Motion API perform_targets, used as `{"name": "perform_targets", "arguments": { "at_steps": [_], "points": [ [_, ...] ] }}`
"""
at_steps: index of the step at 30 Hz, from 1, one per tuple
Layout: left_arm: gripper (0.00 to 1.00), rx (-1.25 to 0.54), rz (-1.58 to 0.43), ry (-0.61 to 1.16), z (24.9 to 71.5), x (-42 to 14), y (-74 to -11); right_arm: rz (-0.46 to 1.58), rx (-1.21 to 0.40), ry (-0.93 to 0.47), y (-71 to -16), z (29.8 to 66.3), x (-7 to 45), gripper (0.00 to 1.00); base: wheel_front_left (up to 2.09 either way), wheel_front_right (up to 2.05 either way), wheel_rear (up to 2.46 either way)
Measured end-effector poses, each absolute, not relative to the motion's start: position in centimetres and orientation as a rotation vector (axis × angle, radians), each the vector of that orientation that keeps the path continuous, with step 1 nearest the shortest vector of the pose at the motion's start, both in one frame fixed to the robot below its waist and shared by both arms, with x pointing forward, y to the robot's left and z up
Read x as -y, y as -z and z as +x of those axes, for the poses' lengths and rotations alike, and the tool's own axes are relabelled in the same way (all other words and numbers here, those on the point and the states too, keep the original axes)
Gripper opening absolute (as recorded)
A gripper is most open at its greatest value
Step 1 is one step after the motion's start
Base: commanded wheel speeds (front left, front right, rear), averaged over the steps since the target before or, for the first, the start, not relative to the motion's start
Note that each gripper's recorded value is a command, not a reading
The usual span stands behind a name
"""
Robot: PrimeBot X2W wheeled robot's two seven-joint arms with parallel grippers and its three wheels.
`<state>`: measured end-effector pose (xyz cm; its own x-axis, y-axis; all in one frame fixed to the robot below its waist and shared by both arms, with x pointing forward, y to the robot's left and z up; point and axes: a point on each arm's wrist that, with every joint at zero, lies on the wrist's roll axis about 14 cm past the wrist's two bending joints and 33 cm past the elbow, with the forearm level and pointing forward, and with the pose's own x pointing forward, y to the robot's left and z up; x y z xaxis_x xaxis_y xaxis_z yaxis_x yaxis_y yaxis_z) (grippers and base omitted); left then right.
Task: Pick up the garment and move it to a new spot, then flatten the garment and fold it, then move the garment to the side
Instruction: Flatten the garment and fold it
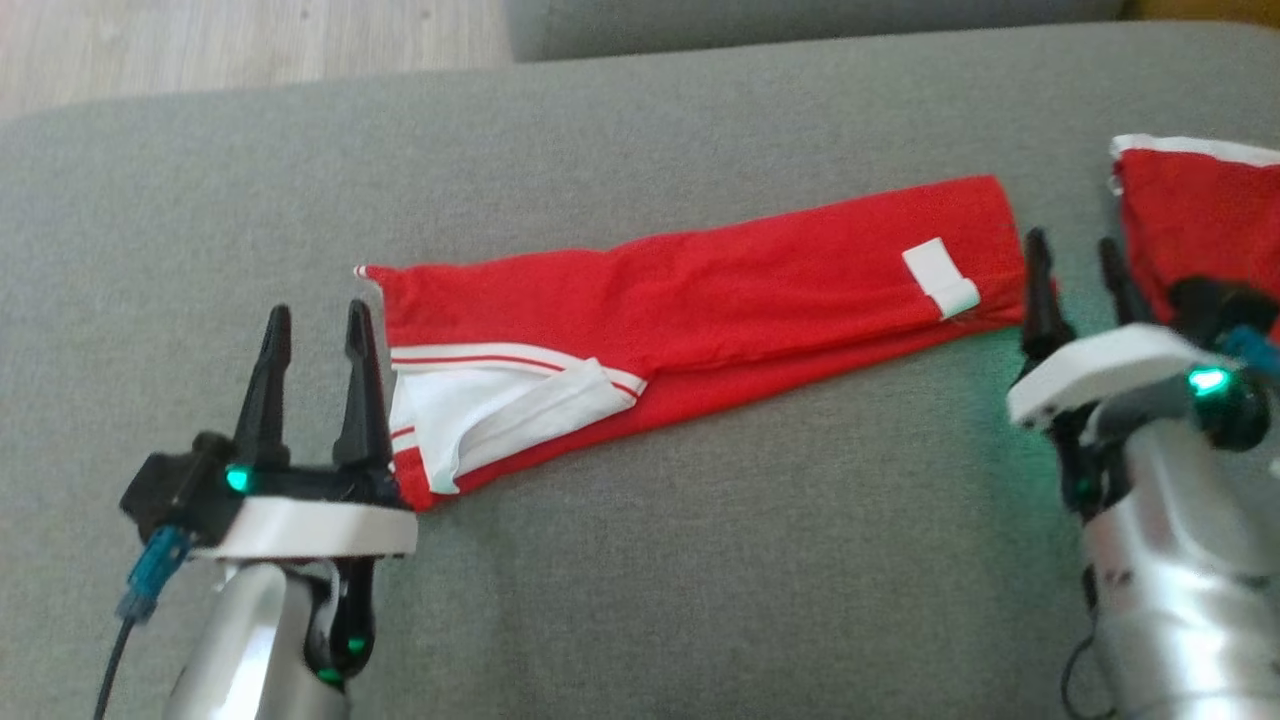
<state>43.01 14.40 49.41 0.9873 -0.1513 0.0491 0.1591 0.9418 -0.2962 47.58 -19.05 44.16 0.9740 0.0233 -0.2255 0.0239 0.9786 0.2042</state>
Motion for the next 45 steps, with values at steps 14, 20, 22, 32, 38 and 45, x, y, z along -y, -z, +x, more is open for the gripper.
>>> {"name": "perform_targets", "arguments": {
  "at_steps": [14,20,22,32,38,45],
  "points": [
    [1.0,-0.018,-0.301,0.112,44.3,-15.8,-47.1,0.21,-0.575,0.049,-36.4,49.1,18.9,1.0,0.0,0.0,0.0],
    [1.0,0.001,-0.302,0.099,45.1,-16.2,-47.5,0.184,-0.582,0.012,-36.7,50.1,18.1,0.0,0.0,0.0,0.0],
    [1.0,0.005,-0.305,0.104,45.2,-16.1,-47.7,0.17,-0.567,0.019,-37.0,50.2,18.8,0.0,0.0,0.0,0.0],
    [1.0,0.049,-0.322,0.122,45.4,-15.2,-49.3,0.076,-0.435,0.137,-41.4,50.7,26.9,0.0,0.0,0.0,0.0],
    [1.0,0.075,-0.325,0.14,45.2,-14.6,-50.4,0.082,-0.355,0.09,-43.6,51.0,25.3,0.0,0.0,0.0,0.0],
    [1.0,0.108,-0.321,0.145,43.7,-14.7,-51.9,0.103,-0.251,-0.036,-47.2,51.3,20.1,0.0,0.0,0.0,0.0]
  ]
}}
